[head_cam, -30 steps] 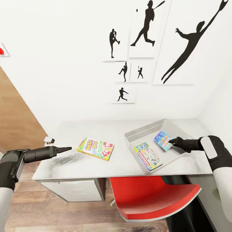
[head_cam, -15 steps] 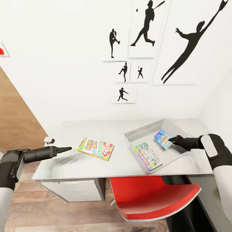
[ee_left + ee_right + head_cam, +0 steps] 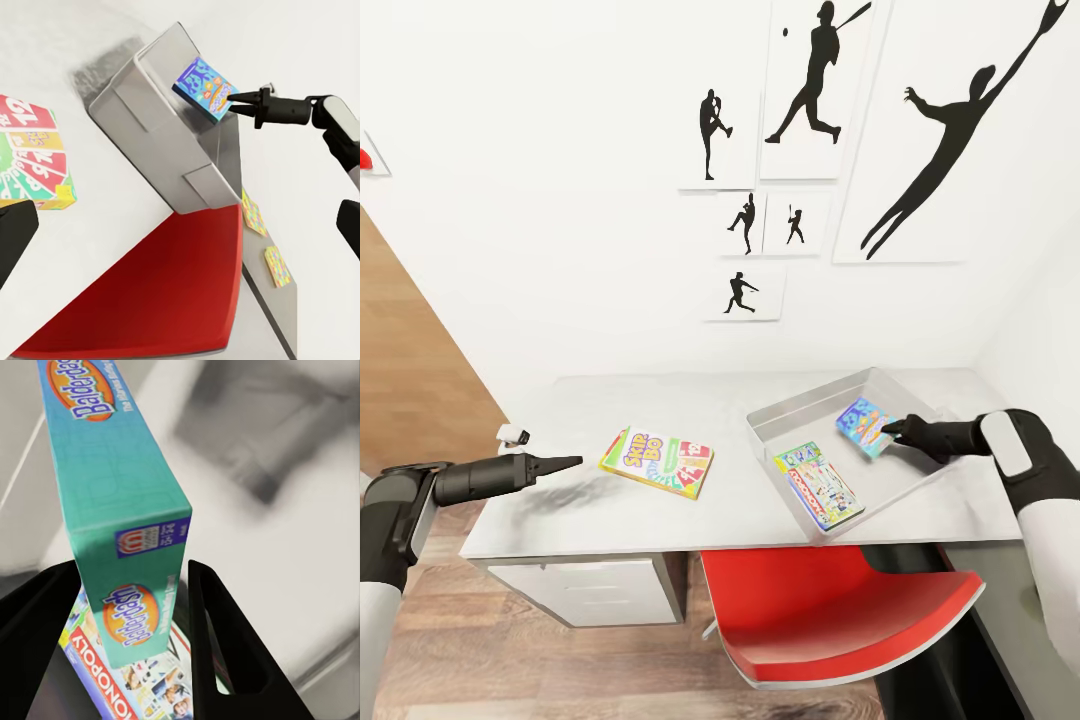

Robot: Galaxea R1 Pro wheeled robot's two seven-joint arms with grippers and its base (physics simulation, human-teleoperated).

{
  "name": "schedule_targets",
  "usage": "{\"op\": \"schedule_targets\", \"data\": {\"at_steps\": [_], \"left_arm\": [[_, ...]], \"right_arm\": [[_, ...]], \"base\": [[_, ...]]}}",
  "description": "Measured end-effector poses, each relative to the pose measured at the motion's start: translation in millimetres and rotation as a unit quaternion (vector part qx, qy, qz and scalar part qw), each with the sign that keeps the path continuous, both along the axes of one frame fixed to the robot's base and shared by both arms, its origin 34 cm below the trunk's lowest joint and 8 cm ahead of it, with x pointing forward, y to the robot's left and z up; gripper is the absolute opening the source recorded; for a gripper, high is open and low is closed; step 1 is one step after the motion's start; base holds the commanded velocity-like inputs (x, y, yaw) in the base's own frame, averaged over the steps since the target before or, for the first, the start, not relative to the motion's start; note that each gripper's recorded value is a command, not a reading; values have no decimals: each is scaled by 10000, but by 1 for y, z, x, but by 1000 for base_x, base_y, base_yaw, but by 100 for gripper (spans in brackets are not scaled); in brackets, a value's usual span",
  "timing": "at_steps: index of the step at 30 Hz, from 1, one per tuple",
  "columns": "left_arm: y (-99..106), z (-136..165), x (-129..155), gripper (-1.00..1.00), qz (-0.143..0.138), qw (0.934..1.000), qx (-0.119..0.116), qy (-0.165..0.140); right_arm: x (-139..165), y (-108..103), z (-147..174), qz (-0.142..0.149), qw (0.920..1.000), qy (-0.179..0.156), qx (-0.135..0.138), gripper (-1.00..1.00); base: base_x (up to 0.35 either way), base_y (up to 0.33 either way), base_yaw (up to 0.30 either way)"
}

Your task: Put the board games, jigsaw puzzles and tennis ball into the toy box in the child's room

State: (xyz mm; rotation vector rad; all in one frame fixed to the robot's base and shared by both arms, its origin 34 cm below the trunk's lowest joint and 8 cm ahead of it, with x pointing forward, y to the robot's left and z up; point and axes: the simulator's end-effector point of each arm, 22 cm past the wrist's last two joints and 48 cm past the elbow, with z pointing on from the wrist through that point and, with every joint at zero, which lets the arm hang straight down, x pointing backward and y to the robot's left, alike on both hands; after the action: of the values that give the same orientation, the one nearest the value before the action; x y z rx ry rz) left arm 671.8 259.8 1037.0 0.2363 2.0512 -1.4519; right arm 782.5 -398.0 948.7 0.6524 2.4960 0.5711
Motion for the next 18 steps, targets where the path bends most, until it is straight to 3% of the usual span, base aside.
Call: {"op": "schedule_targets", "data": {"at_steps": [12, 18], "left_arm": [[0, 0, 0, 100, 0, 10000, 1, 0], [0, 0, 0, 100, -3, 10000, 1, 3]], "right_arm": [[-1, 4, -5, 62, 9999, 86, -29, -100], [-3, 10, -14, 44, 9997, 244, 87, -100]], "base": [[0, 0, 0], [0, 0, 0]]}}
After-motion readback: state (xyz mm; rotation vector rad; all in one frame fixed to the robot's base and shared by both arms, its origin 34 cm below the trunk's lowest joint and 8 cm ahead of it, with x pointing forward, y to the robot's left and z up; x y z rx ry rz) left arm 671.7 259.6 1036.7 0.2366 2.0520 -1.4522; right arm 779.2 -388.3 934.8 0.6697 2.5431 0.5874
